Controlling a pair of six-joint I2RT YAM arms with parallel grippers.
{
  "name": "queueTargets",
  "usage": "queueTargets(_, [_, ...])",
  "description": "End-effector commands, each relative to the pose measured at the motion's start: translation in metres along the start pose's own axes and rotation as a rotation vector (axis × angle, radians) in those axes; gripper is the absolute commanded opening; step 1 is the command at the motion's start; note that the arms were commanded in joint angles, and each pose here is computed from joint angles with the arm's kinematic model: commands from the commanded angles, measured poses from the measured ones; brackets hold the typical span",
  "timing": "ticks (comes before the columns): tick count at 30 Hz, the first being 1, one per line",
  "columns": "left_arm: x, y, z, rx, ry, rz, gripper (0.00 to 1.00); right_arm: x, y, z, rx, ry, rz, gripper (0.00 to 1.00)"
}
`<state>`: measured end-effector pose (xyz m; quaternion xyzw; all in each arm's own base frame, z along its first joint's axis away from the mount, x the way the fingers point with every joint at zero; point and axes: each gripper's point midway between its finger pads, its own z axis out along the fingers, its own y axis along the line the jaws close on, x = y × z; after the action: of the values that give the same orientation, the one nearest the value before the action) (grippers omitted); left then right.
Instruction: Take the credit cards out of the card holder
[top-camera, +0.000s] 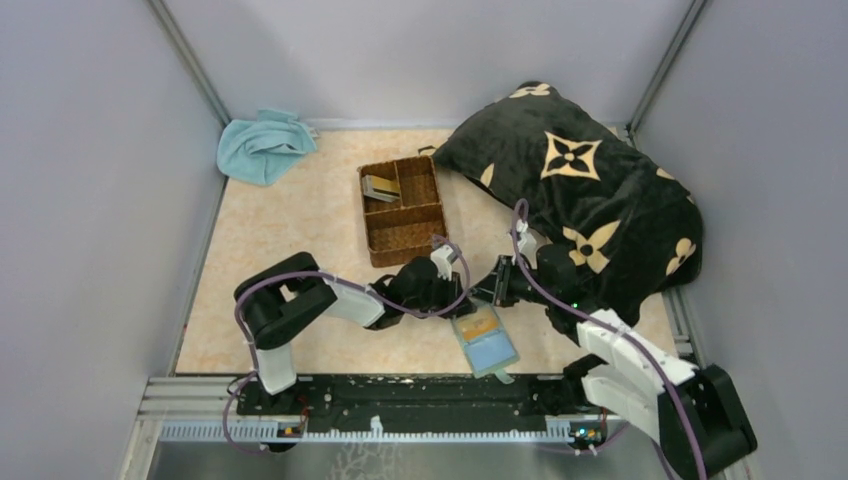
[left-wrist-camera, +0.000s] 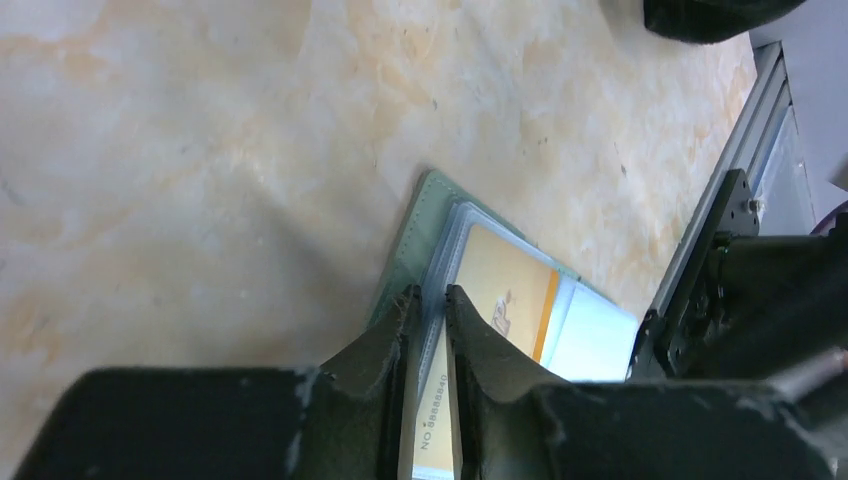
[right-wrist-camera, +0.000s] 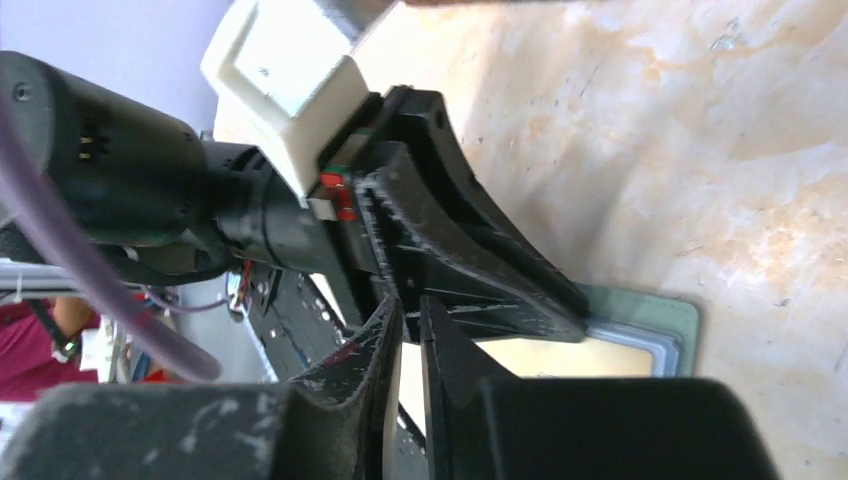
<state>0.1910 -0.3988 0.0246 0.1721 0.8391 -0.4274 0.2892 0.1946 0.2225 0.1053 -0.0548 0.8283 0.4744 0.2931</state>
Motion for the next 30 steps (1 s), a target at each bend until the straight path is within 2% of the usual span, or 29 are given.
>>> queueTargets(1, [0.029,0.042,0.009,-0.138,0.134,-0.009,0.22,0.005,-0.006,-0.016,0.106,0.014,-0.039,0.10])
queueTargets(5, [0.016,0.042,0.017,-0.150,0.132,0.010,0.21,0.035,-0.014,-0.019,0.148,0.017,0.014,0.00])
queueTargets(12, [0.007,0.040,0.014,-0.154,0.119,0.011,0.21,0.087,-0.042,-0.020,0.220,0.075,0.083,0.00])
queueTargets(21, [0.020,0.053,-0.009,-0.199,0.130,-0.007,0.21,0.077,-0.081,-0.012,0.383,0.032,0.130,0.00])
queueTargets(30, [0.036,0.066,-0.042,-0.240,0.126,-0.050,0.21,0.026,-0.085,-0.003,0.384,-0.029,0.071,0.00])
